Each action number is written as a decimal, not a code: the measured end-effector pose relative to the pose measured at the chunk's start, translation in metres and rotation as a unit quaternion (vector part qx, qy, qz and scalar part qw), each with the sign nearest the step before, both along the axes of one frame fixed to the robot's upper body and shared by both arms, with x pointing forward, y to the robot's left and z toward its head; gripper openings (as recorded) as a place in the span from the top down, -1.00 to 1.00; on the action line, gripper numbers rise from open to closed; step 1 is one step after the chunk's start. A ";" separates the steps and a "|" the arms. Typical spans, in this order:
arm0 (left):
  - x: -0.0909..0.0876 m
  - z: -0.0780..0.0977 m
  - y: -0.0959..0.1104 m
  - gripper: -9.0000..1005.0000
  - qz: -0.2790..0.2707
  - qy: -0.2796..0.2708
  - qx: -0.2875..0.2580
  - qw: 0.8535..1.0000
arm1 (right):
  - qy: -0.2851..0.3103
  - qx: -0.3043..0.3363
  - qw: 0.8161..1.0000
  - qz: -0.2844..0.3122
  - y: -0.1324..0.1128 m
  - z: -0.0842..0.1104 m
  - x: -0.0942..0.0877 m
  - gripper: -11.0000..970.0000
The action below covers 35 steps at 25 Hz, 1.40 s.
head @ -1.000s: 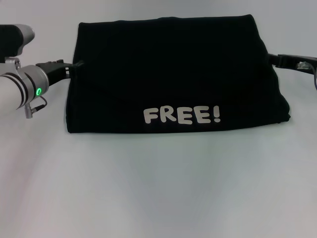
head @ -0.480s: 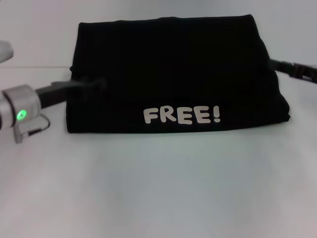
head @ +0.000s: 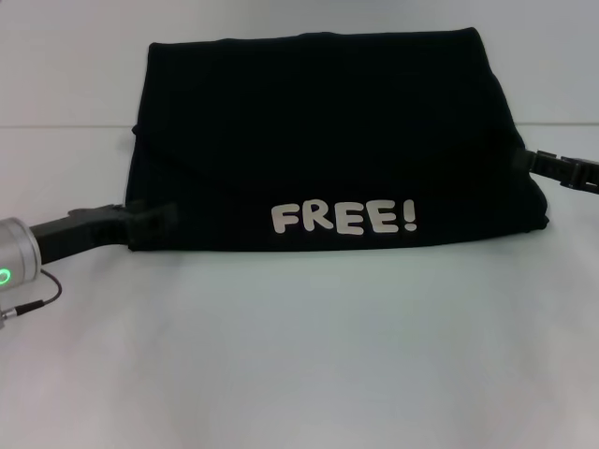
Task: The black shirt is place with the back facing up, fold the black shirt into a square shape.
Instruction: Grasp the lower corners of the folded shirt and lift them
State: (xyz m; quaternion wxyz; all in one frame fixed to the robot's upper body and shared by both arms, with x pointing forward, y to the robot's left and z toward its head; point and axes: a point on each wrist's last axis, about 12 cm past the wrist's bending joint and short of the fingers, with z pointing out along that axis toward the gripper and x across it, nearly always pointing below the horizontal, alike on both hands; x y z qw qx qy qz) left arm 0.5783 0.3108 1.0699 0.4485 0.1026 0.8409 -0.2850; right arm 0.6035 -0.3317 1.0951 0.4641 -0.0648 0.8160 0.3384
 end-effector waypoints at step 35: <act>0.008 -0.020 -0.010 -0.06 0.010 0.024 0.076 0.997 | 0.000 0.002 1.000 -0.012 0.001 0.000 0.003 -0.12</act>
